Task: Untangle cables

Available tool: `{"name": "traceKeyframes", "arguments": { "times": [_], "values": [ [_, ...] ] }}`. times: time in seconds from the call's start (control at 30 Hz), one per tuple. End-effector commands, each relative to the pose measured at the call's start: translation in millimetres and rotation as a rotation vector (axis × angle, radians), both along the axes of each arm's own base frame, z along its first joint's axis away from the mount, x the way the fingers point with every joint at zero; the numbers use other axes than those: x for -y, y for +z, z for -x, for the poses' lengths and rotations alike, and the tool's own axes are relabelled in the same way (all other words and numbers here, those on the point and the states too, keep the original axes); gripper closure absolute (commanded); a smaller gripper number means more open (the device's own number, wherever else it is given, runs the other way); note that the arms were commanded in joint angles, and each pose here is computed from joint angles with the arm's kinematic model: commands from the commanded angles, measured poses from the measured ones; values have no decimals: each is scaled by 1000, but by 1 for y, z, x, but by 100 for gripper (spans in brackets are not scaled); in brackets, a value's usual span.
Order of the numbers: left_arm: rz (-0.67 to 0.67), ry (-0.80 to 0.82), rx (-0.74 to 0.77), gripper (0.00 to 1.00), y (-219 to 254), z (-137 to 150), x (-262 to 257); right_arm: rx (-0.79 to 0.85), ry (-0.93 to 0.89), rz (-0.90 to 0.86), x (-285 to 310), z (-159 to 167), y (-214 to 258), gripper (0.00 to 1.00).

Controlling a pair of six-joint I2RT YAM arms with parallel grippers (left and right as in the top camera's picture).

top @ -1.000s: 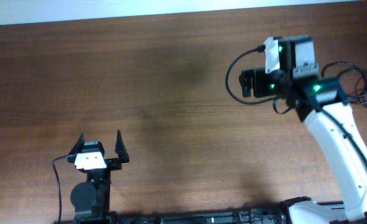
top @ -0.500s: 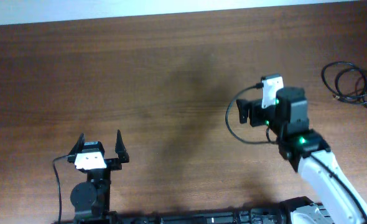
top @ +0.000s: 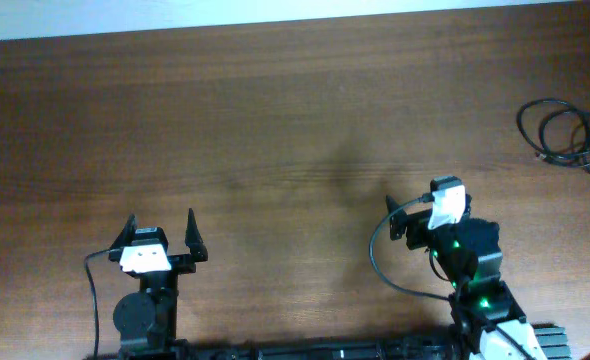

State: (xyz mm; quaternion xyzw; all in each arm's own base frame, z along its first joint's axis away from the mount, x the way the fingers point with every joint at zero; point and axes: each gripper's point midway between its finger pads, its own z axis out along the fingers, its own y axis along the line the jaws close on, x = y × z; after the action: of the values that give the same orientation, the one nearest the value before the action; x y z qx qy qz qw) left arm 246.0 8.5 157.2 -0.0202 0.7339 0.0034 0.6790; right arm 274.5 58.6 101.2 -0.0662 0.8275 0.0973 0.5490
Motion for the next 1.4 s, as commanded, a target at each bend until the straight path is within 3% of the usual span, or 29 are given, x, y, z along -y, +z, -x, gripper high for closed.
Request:
{"name": "traceKeyframes", "arguments": {
  "times": [0.0,0.5,0.73,1.37],
  "values": [
    [-13,10,-3,1,-1,0,-2,41,0,-16,0,11,-6,1],
    [-13,10,-3,1,-1,0,-2,153,-143,25,30,26,17,1],
    [-13,10,-3,1,-1,0,-2,340,-137,54,31,30,58,1],
    [-13,10,-3,1,-1,0,-2,331,-124,82,30,30,55,1]
  ]
}}
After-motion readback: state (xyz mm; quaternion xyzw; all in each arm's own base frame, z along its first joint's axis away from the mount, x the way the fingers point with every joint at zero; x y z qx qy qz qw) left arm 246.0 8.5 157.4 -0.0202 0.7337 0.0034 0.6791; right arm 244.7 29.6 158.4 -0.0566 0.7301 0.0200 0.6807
